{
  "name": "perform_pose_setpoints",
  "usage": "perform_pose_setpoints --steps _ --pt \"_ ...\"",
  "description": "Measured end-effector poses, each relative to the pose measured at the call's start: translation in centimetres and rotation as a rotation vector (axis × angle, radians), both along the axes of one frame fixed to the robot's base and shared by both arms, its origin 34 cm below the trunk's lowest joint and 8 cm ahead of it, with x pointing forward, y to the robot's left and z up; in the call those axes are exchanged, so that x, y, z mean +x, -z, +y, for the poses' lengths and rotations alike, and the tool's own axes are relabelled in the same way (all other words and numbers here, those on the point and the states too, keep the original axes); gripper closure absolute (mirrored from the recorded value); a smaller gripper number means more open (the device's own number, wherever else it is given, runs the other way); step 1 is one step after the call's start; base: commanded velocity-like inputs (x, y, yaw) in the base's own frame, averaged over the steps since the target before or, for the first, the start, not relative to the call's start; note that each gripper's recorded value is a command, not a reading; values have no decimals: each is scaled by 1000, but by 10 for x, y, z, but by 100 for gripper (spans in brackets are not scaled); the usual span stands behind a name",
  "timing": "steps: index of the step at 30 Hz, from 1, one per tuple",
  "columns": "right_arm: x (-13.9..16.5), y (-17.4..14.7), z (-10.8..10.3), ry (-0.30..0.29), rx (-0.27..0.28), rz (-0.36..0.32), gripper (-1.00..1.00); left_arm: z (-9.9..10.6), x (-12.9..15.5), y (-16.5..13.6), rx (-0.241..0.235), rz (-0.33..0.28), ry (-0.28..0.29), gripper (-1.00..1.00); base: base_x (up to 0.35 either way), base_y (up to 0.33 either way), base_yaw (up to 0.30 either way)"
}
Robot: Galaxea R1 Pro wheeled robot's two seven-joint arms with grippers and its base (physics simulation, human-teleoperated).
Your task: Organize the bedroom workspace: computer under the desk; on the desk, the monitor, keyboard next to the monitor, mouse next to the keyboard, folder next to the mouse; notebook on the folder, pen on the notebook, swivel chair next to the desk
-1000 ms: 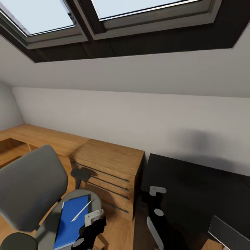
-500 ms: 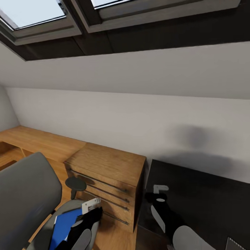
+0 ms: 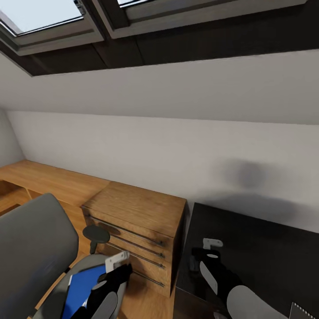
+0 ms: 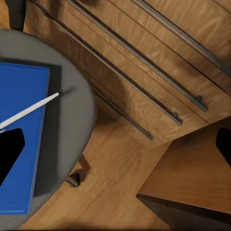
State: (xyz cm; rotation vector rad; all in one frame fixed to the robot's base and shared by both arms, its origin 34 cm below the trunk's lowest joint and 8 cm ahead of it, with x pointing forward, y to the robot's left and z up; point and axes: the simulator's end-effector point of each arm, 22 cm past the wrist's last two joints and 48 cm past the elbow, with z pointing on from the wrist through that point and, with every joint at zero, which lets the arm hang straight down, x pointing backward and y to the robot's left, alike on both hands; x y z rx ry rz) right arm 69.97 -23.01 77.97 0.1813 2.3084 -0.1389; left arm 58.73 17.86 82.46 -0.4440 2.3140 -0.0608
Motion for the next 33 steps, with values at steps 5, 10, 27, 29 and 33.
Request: perform_pose_setpoints --steps 5,10,27,29,33 --pt "0 -1 1 -2 0 -2 -100 2 -3 7 8 16 -1 -100 0 0 0" --pt "3 -2 14 -44 19 -16 -100 3 -4 8 11 20 -4 -100 0 0 0" --pt "-9 12 51 -136 36 26 -100 7 -3 9 14 20 -12 -100 0 0 0" --pt "-10 13 51 -136 37 31 -100 7 -3 9 13 20 -14 -100 0 0 0" --pt "-14 16 51 -137 37 51 -100 7 -3 9 11 21 -15 -100 0 0 0"
